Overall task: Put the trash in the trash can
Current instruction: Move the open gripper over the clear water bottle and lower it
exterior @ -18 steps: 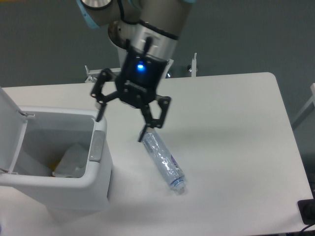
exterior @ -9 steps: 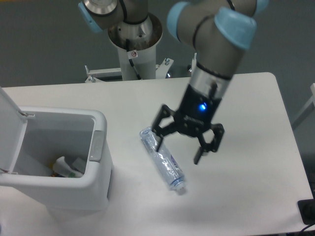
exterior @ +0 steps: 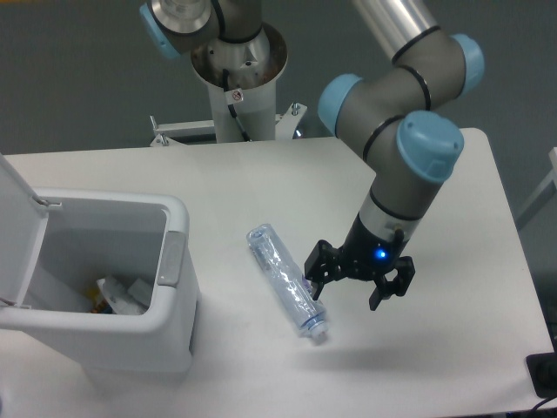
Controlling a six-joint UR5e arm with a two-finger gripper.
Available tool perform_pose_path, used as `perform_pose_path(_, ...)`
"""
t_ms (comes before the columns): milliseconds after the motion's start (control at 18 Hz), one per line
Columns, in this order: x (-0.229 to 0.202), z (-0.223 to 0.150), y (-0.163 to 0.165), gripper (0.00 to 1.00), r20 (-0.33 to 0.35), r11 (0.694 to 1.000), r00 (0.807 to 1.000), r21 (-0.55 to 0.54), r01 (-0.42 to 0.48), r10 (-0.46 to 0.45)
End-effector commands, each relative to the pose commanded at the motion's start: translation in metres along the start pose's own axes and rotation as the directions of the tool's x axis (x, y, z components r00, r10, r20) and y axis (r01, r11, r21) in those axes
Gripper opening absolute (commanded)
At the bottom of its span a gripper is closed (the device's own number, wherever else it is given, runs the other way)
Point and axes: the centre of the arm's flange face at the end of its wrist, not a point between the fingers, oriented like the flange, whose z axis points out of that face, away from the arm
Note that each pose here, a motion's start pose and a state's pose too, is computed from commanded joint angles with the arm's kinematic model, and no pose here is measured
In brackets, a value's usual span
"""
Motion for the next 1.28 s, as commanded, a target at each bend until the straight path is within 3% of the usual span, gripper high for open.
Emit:
perform_pose_path(278,0.006,0.029,-0.015,1.0,0.005,0.983,1.0,-0.184,0.014,-0.013)
perform_pose_path(444,0.018,0.053,-0.021,1.0,0.049,0.967,0.999,-0.256,0.011,0.002)
perform_pose_path(944,0.043,0.102,-0.022,1.0,0.128,0.932,0.99,-0.349,0.101,-0.059)
perform_pose_path(1278,0.053,0.133,-0.016,1.0,0.209,0.898,0.974,-0.406,0.168,-0.088)
